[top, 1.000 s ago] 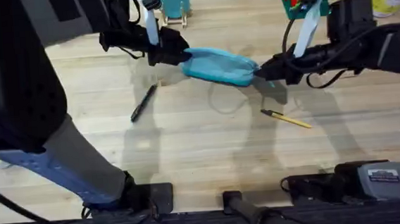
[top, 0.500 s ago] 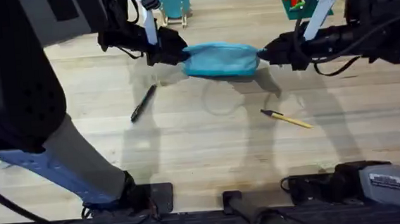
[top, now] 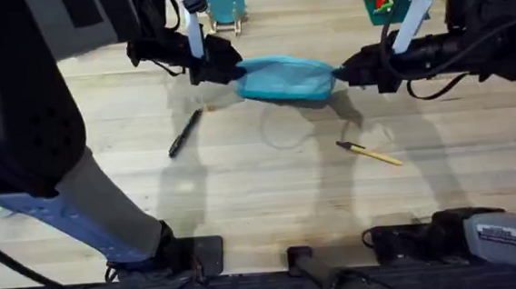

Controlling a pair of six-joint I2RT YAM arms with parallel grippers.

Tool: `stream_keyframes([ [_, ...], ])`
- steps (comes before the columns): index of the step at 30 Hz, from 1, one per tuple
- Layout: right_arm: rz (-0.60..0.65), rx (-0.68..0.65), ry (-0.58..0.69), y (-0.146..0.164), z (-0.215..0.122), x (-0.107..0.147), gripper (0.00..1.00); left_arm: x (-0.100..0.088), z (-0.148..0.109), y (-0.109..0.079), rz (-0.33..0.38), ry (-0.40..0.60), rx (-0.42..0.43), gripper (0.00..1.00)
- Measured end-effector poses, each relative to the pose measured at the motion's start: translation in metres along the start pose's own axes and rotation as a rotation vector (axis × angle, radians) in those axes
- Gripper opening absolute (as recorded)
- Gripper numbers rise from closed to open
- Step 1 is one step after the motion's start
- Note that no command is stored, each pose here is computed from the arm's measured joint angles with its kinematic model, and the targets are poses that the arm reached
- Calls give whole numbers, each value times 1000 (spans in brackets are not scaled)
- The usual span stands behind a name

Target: Unzip the bag, pick up the pens from the table one at a time and place them inside, then zip the bag closed.

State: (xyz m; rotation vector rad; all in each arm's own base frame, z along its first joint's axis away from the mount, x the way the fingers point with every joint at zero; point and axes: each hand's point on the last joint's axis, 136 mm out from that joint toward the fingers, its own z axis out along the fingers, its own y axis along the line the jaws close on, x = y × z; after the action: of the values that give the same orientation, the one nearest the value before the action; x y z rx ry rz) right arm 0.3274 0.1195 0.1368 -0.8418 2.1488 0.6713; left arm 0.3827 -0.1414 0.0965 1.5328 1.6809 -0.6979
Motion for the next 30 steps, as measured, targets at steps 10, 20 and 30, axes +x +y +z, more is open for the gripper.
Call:
stream_keyframes([
  [10,-137,-11,76,12,7,11,31,-1,2,-1,3,0,4,42],
  [20,-340,27,185,30,26,13,30,2,0,1,1,9,-4,42],
  [30,-452,99,157,24,22,-22,31,5,-3,4,0,16,-18,42],
])
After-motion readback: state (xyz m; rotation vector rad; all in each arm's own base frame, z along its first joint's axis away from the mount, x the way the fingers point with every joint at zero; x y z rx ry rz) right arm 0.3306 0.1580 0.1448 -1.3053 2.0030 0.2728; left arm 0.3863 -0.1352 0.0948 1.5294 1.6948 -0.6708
